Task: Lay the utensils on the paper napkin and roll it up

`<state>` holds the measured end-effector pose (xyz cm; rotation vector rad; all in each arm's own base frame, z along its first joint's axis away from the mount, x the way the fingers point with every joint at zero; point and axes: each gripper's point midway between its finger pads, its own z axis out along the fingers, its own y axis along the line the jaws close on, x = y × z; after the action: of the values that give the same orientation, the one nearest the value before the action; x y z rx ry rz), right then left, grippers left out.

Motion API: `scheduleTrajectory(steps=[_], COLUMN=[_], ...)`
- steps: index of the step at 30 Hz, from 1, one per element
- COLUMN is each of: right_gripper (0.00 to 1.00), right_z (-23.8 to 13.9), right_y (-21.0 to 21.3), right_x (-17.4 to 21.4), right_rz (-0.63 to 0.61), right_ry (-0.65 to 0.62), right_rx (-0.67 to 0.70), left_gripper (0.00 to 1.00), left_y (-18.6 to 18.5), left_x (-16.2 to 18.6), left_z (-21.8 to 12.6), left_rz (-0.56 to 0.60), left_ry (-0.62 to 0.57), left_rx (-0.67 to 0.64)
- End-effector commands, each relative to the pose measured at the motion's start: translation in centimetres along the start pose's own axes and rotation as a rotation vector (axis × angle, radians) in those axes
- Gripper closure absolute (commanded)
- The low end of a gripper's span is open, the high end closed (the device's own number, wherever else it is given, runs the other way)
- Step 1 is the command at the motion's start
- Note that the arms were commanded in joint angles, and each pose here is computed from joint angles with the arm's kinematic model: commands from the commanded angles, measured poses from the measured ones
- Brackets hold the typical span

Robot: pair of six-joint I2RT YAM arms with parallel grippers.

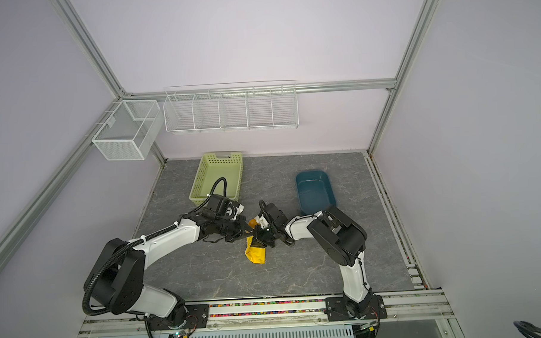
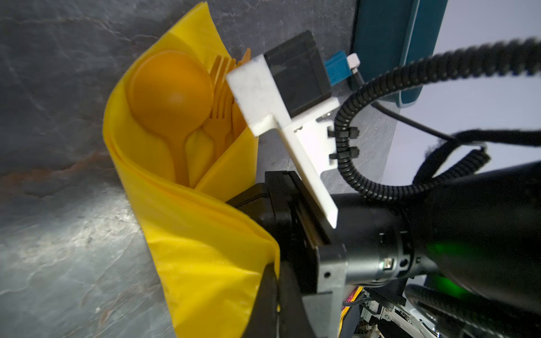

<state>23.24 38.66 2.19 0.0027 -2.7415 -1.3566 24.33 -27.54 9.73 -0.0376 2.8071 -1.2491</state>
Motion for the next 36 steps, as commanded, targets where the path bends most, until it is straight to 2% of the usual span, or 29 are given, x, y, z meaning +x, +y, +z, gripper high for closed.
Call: scheduleTrajectory(steps=[1, 9, 23, 30, 36], right_gripper=[0.93, 0.93, 0.93, 0.93, 0.93], right_z=[-0.2, -1.4, -4.3, -5.7, -5.2], right_y=[0.3, 1.8, 1.7, 0.4, -0.3], right_x=[-0.1, -0.4, 0.0, 2.0, 3.8], right_rz=[0.054, 0.065, 0.085, 0.101, 0.103], right_ry=[-0.014, -0.053, -0.095, -0.091, -0.044], right_rx=[-0.061, -0.189, -0.164, -0.149, -0.159], left_gripper=[1.0, 1.0, 1.0, 1.0, 1.0], left_y=[0.1, 2.0, 2.2, 2.1, 1.7], left_x=[-0.4, -0.1, -0.1, -0.1, -0.3], left_z=[0.2, 0.2, 0.2, 0.2, 0.2], left_rz=[0.018, 0.013, 0.015, 0.016, 0.022], left_ry=[-0.022, -0.02, -0.015, -0.011, -0.005], left_rx=[-0.01, -0.107, -0.123, -0.121, -0.11])
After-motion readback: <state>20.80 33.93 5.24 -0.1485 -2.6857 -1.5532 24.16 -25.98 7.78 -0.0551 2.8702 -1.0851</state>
